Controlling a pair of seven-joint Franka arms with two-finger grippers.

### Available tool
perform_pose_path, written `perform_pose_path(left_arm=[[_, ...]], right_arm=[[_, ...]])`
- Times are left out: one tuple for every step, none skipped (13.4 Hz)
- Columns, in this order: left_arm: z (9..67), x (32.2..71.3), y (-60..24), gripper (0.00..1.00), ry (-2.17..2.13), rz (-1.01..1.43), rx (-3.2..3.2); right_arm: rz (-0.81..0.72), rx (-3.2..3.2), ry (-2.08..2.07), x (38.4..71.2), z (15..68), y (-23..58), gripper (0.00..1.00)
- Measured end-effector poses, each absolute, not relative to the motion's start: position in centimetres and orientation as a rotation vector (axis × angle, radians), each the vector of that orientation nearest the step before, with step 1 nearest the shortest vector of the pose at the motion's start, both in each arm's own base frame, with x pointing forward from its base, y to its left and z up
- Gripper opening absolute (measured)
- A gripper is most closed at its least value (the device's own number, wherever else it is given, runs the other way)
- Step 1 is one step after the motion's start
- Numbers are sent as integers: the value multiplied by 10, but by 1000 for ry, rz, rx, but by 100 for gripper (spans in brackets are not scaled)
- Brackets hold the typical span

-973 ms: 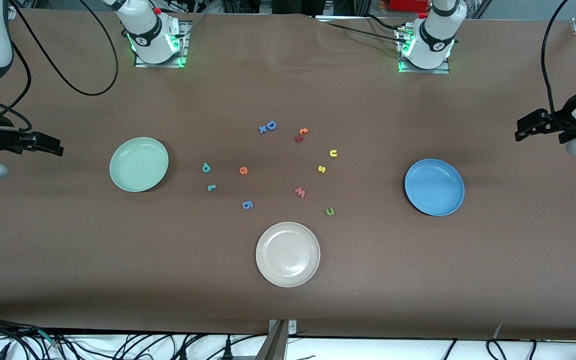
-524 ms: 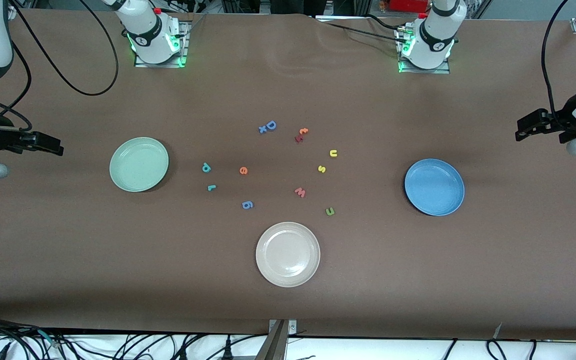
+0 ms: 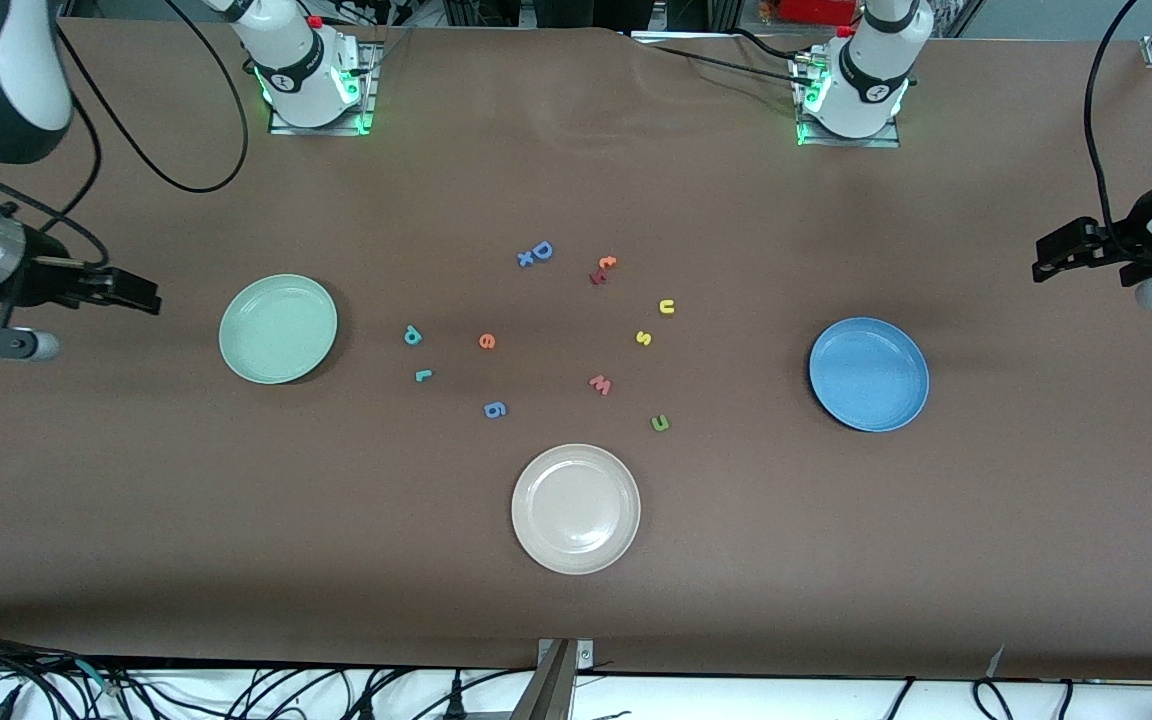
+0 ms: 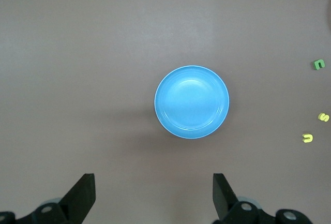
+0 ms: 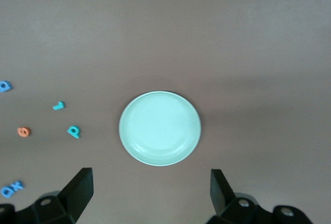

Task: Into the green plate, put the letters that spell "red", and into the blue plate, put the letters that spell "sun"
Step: 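Reach the right gripper down to the teal p letter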

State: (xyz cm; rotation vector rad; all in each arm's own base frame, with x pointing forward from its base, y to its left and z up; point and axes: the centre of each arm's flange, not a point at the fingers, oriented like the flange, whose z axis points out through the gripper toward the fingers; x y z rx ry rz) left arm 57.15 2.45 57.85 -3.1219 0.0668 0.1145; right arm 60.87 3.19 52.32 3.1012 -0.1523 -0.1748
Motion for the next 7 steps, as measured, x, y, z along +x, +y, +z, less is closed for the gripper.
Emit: perform_pose_path(left_arm=[[578,571,24,100,69,117,-3122],[578,571,23,100,70,119,-3122],[578,571,23,100,70,121,-3122],[578,571,23,100,70,122,-3122],[578,571,23,100,70,123,-3122],[578,571,23,100,69,124,-3122],[578,571,24,100,68,127,-3122]], right_arm=[[-177,3095,-185,609,518,49,100],[-174,3089,-215,611,512,64,100],[-169,3083,-247,614,503,80,100],[-168,3077,-275,616,493,95,100],[-172,3074,-304,618,480,111,100],[-177,3074,-334,620,466,126,100],[-170,3075,-361,620,453,141,100]])
